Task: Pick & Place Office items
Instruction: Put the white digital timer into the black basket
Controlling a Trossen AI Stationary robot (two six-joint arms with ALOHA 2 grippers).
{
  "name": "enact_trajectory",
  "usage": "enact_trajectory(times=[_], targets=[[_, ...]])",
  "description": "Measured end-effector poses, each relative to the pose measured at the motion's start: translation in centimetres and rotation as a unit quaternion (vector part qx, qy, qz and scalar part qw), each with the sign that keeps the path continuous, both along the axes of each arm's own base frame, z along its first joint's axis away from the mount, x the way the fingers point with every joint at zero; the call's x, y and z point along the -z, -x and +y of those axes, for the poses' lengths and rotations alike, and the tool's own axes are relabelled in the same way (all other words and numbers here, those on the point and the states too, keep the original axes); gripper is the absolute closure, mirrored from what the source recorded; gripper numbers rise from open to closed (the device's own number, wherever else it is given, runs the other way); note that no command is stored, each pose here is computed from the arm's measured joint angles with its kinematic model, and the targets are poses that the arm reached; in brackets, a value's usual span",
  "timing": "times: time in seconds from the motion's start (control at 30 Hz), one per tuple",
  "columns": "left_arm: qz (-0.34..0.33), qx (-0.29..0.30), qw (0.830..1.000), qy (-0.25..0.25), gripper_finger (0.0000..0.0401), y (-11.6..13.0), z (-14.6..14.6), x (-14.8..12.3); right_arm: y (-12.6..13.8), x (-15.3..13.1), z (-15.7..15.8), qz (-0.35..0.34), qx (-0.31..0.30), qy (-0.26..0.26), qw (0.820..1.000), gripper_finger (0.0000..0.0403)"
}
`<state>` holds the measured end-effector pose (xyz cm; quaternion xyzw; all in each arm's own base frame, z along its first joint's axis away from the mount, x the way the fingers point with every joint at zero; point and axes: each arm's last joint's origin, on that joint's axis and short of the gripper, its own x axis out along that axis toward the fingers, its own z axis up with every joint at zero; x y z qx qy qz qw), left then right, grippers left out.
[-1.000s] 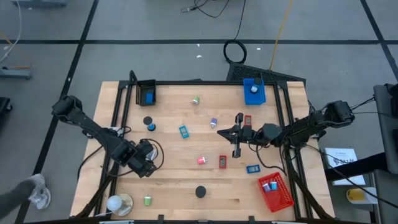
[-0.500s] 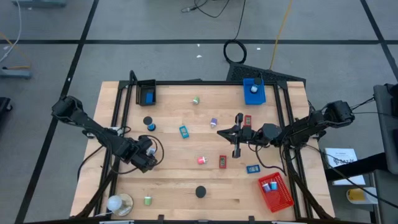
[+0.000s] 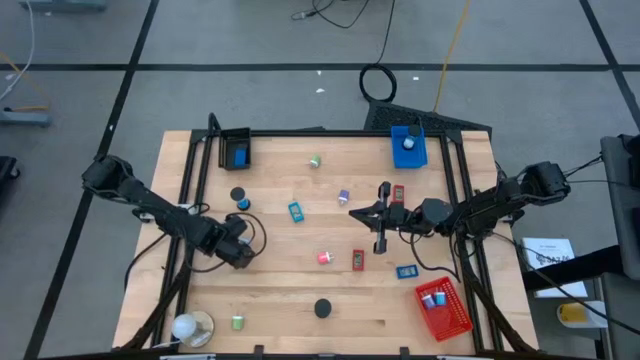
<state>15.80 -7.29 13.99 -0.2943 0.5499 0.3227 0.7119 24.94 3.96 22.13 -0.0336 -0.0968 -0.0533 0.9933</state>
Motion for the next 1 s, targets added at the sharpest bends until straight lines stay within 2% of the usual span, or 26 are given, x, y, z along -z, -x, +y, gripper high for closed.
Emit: enact_trajectory(times=[0.23,0.4,0.5,0.77,1.0], targets=[[0.011,0.013,1.0,0.014,0.0184,0.3,0.1,0.5,0.0,0.0,0.0,0.002,0.0,0.001,1.0,0.0394],[0.021,0.045,0.999,0.019,0.0247,0.3,0.0,0.3,0.0,0.0,0.0,0.002,0.0,0.0,1.0,0.0394],[0.041,0.069,0.996,0.024,0.0262,0.0,0.1,-0.6,0.0,0.0,0.0,0.002,0.0,0.001,1.0,0.0395],[0.018,0.079,0.996,-0.047,0.0258,-0.9,1.7,-7.6,0.0,0.1,0.0,0.007,0.0,0.001,1.0,0.0394],[-0.045,0.037,0.99,-0.13,0.0253,-0.4,4.8,-13.7,0.0,0.2,0.0,0.009,0.0,0.002,1.0,0.0395]])
